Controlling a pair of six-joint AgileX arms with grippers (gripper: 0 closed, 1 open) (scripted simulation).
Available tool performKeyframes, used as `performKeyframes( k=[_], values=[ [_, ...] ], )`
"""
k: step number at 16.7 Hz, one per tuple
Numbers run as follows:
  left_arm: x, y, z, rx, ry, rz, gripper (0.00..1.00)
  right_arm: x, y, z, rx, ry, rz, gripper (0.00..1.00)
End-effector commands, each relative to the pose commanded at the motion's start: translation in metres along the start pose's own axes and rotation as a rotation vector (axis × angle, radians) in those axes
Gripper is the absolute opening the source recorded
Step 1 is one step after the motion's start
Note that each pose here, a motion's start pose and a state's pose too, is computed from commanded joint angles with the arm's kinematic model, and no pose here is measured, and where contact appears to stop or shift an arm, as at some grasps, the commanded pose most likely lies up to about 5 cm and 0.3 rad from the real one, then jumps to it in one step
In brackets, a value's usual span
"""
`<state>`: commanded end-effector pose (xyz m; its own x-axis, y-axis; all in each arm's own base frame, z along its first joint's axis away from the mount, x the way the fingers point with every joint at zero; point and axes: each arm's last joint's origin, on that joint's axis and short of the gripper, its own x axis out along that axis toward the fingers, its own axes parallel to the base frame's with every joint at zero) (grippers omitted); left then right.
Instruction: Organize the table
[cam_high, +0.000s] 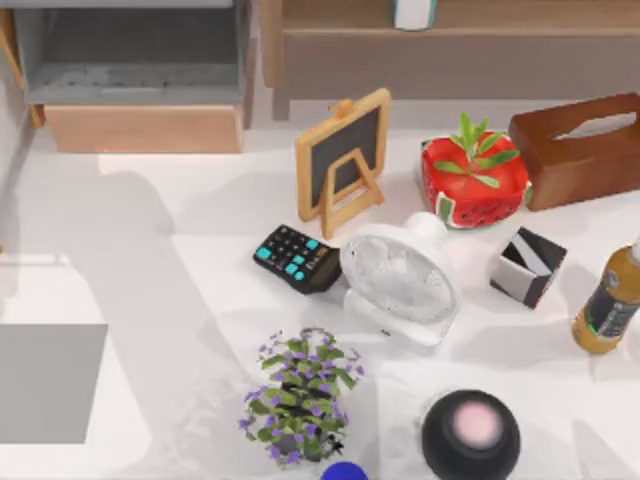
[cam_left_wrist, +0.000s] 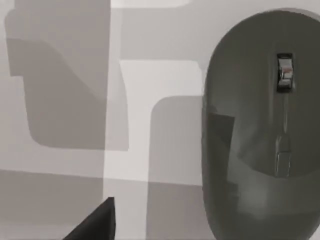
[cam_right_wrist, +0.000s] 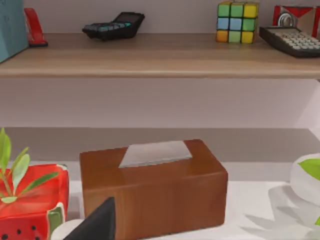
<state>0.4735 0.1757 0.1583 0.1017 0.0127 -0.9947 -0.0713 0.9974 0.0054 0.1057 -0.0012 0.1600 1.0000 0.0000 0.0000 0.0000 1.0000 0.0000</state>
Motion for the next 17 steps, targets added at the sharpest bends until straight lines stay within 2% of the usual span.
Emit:
performKeyframes(
  k=[5, 17],
  values=[
    [0.005, 0.000, -0.003, 0.004, -0.001, -0.003, 1.00, 0.000, 0.000, 0.000, 0.000, 0.000, 0.000, 1.00],
    [0.025, -0.005, 0.012, 0.004, 0.000, -0.002, 1.00, 0.000, 0.000, 0.000, 0.000, 0.000, 0.000, 1.00]
  ],
)
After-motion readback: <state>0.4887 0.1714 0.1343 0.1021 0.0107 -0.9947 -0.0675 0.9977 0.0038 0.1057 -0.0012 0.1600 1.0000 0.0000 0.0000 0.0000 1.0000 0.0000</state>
